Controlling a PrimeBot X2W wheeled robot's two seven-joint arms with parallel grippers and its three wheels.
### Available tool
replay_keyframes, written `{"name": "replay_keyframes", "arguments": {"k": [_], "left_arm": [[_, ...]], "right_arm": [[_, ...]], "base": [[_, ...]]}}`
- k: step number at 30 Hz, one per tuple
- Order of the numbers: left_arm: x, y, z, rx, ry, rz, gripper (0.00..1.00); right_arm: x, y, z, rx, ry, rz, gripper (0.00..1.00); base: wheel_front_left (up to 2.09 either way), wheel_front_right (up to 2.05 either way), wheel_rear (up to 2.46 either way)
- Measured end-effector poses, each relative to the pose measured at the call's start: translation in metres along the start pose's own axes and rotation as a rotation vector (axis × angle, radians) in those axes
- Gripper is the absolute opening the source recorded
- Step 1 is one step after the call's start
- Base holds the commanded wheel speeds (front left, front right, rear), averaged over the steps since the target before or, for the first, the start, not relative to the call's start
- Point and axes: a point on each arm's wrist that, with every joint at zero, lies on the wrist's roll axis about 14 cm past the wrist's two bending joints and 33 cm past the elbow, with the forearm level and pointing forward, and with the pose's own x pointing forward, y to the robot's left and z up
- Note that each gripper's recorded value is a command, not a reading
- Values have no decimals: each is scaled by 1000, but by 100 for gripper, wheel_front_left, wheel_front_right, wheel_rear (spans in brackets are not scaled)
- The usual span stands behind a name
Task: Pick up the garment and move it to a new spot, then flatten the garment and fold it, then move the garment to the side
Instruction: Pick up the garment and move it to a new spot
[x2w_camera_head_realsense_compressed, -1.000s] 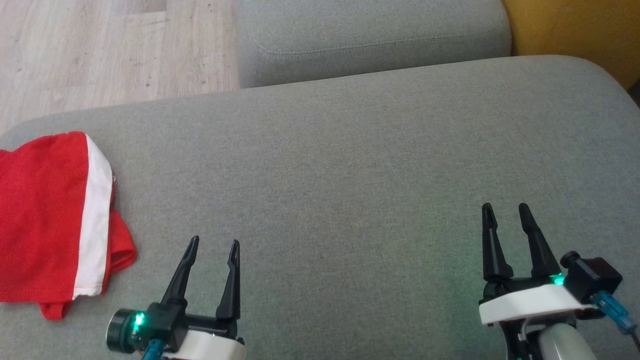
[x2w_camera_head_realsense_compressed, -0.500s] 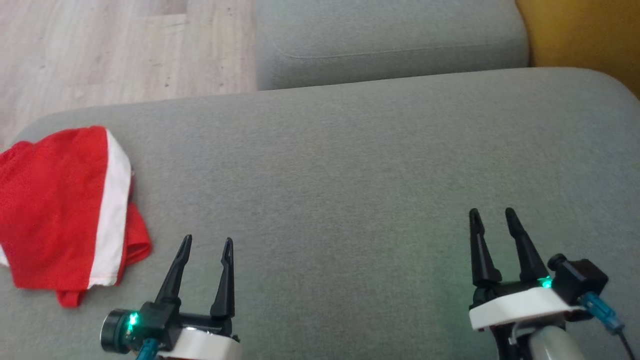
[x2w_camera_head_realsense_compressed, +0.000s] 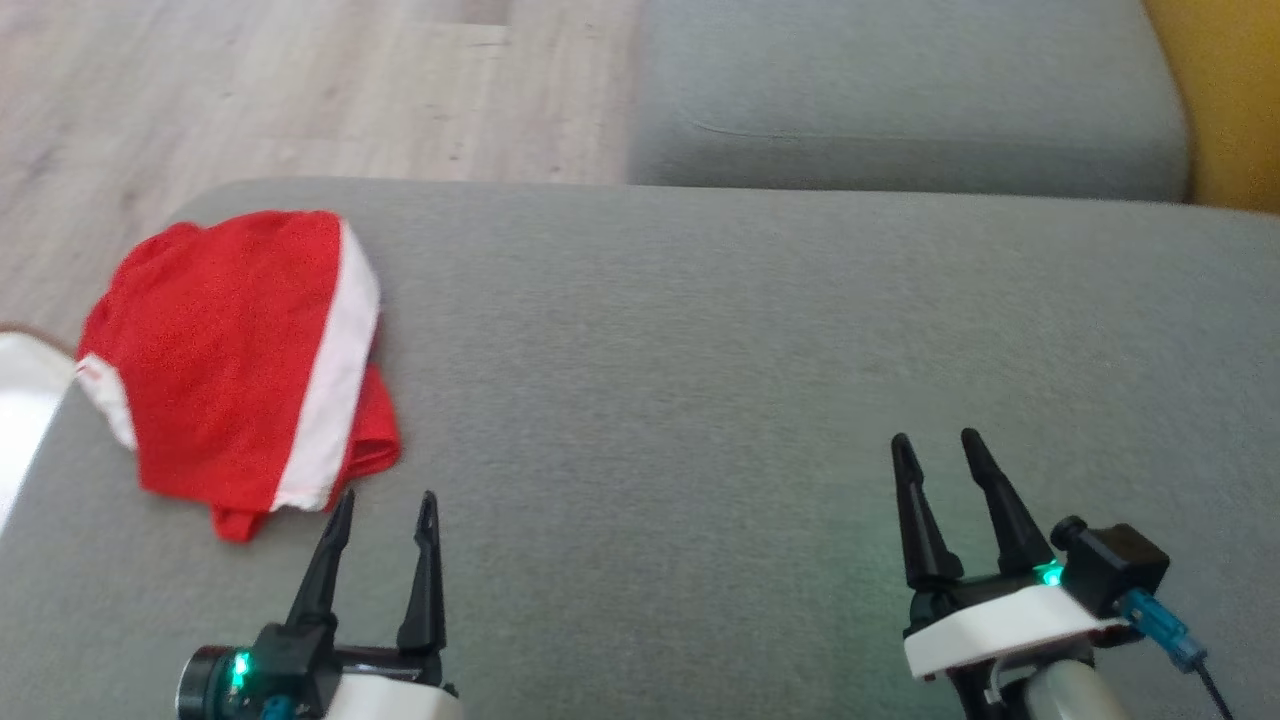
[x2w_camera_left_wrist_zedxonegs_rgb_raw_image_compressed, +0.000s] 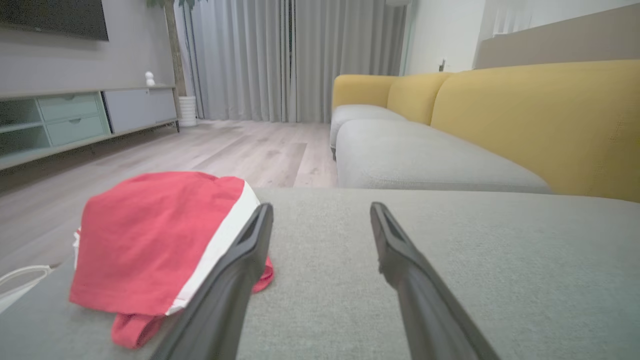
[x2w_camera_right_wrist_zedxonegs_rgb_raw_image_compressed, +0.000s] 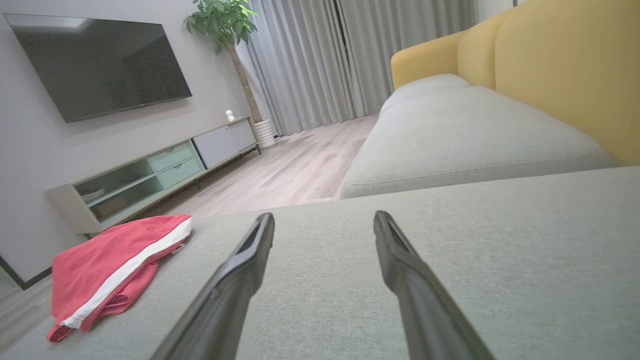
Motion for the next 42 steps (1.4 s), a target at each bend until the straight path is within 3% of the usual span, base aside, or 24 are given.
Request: {"name": "replay_keyframes", "arguments": {"k": [14, 31, 36, 42], "left_arm": [[-40, 54, 2, 2, -13, 193, 100], [-36, 65, 1, 11, -3, 222, 100], [-10, 86, 9, 67, -7, 225, 100], [62, 118, 43, 237, -43, 145, 100]], "right_arm": [[14, 54, -12, 23, 41, 166, 100], [14, 47, -19, 42, 61, 145, 100], [19, 29, -23, 40, 67, 101, 100], [43, 4, -19, 20, 40, 54, 100]], "base": [[0, 0, 0], [0, 0, 0], [0, 0, 0], [0, 0, 0]]}}
